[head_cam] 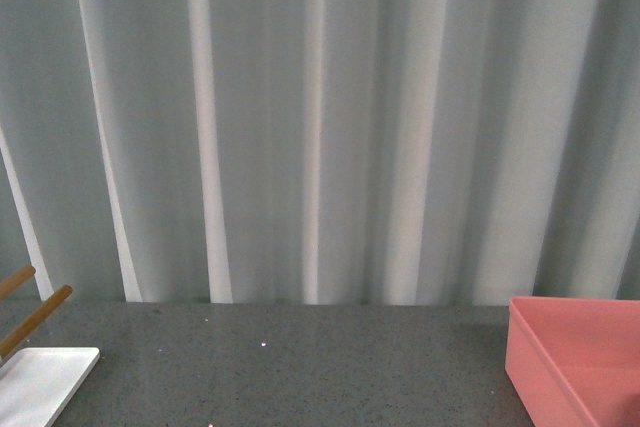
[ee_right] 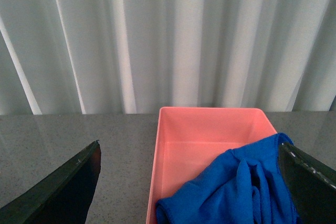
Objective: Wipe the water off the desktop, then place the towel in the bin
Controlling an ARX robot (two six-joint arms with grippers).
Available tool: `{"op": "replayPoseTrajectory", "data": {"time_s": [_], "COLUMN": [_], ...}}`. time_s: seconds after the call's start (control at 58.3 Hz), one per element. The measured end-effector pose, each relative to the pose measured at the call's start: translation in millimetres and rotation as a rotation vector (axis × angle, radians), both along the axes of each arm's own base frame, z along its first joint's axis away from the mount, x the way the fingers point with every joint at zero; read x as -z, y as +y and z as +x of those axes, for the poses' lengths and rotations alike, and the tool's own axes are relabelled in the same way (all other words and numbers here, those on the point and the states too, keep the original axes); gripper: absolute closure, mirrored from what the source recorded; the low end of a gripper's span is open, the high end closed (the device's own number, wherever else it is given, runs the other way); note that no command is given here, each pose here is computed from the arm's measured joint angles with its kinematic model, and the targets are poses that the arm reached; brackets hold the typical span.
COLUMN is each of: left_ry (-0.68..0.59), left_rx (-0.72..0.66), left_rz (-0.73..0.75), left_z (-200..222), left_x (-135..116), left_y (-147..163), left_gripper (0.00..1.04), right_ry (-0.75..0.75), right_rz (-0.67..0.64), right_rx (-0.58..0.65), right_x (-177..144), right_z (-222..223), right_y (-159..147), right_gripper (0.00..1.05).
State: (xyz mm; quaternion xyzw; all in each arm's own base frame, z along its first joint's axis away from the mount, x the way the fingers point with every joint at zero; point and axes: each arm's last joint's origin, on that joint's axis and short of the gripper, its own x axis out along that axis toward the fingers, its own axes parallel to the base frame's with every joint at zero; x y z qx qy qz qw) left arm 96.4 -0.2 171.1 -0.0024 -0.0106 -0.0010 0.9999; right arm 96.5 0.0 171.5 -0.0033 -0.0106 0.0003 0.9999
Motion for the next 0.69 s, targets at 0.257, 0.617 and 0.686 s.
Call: {"op": "replayPoseTrajectory", "data": {"time_s": [0.257, 0.617, 0.686], "left_ry": [0.0, 0.0, 0.0], "left_rx": [0.0, 0.0, 0.0], "left_rz": [0.0, 0.0, 0.0], "left_z": [0.0, 0.0, 0.0], "left_x": [0.0, 0.0, 0.0], "left_y": [0.0, 0.0, 0.0], "left_gripper": [0.07, 0.07, 0.07], "right_ry": [0.0, 0.0, 0.0], "right_rz": [0.001, 0.001, 0.001], "right_rx": [0.0, 0.0, 0.0], "right_x": [0.0, 0.0, 0.0], "right_z": [0.0, 0.0, 0.0], "right_y": [0.0, 0.0, 0.0], "right_gripper": [0.07, 0.07, 0.07]}}
